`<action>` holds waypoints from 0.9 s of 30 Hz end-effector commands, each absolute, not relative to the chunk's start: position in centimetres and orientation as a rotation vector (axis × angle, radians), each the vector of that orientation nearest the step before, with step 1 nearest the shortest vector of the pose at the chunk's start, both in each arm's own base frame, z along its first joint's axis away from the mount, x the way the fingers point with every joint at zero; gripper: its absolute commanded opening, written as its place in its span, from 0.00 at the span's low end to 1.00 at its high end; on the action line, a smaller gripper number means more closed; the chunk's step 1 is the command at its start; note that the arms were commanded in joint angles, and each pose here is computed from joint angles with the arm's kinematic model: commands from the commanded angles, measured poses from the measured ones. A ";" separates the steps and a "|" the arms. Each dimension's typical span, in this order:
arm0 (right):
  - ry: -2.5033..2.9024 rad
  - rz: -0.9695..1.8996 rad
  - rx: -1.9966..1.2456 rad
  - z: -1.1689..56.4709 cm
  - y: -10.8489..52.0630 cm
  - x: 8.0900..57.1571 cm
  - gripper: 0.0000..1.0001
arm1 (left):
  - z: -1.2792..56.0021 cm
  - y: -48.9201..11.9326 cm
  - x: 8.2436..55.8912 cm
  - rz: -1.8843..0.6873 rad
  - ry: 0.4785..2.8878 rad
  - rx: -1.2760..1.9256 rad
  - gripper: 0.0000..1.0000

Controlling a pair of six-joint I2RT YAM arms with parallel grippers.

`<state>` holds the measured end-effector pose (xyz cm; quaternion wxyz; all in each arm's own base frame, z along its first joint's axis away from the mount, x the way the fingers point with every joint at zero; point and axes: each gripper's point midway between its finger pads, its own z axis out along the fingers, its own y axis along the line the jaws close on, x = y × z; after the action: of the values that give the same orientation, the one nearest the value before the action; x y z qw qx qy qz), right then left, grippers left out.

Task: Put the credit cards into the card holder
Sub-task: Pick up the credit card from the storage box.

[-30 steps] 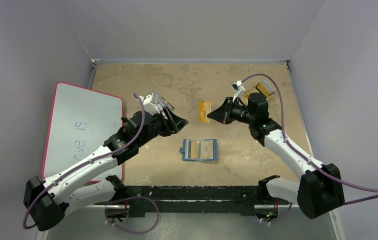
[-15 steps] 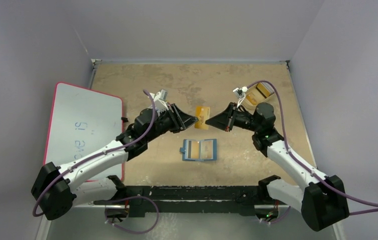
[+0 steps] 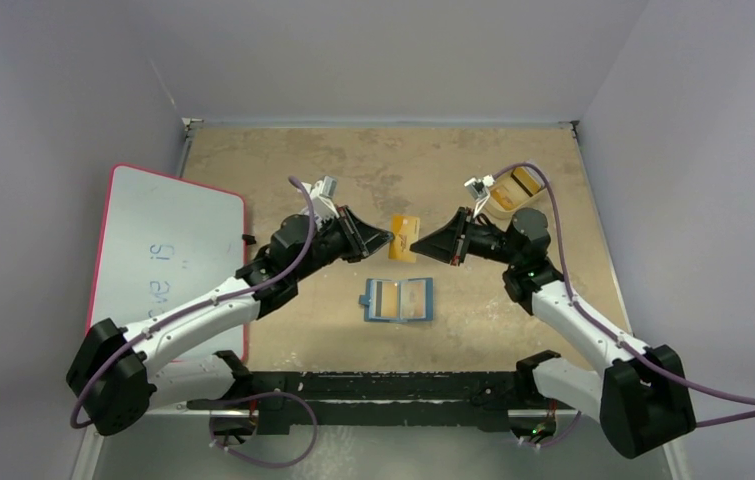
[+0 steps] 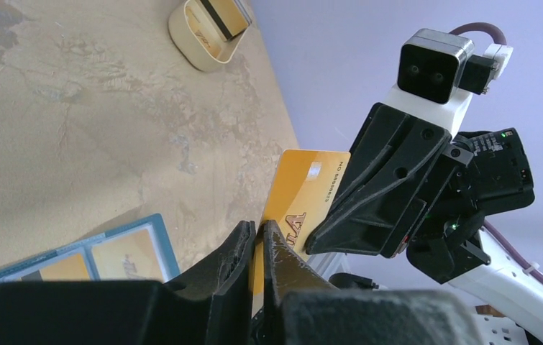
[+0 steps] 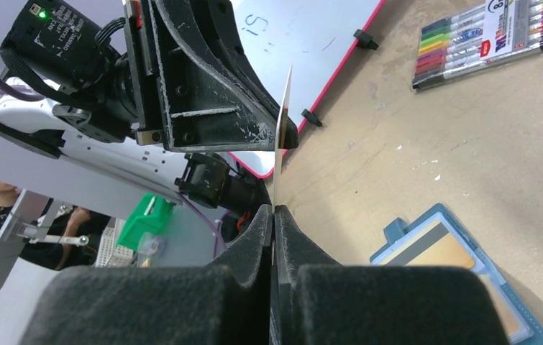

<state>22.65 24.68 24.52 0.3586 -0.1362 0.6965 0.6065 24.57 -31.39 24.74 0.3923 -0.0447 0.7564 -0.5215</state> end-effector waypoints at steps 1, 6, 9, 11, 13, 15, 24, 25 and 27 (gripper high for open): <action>1.749 1.591 -0.419 25.2 24.9 21.9 0.00 | 29.4 -32.8 24.0 -1.459 1.775 -0.013 0.02; 1.773 1.584 -0.406 24.4 24.9 22.1 0.03 | 29.9 -33.0 23.6 -1.497 1.749 0.019 0.00; 1.779 1.583 -0.406 24.1 24.9 22.0 0.02 | 30.2 -33.1 23.2 -1.523 1.727 0.040 0.00; 1.770 1.600 -0.413 24.3 24.9 21.7 0.00 | 30.3 -33.2 22.9 -1.551 1.718 0.042 0.00; 1.745 1.619 -0.429 24.9 25.0 21.3 0.00 | 30.3 -33.2 22.7 -1.573 1.715 0.031 0.08; 1.722 1.619 -0.454 25.2 24.9 21.0 0.00 | 30.4 -33.2 22.5 -1.591 1.712 0.027 0.17; 1.727 1.647 -0.526 24.8 24.8 19.6 0.00 | 30.1 -33.4 21.8 -1.588 1.732 0.090 0.24; 1.725 1.652 -0.537 24.9 24.8 19.4 0.00 | 29.9 -33.3 21.8 -1.575 1.739 0.102 0.27; 1.720 1.658 -0.553 25.1 24.8 19.2 0.00 | 29.5 -33.3 21.6 -1.542 1.750 0.148 0.29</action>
<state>20.33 24.65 23.79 0.3291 -0.1726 0.6840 0.6278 23.27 -32.77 27.41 0.3852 0.0024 0.7112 -0.5880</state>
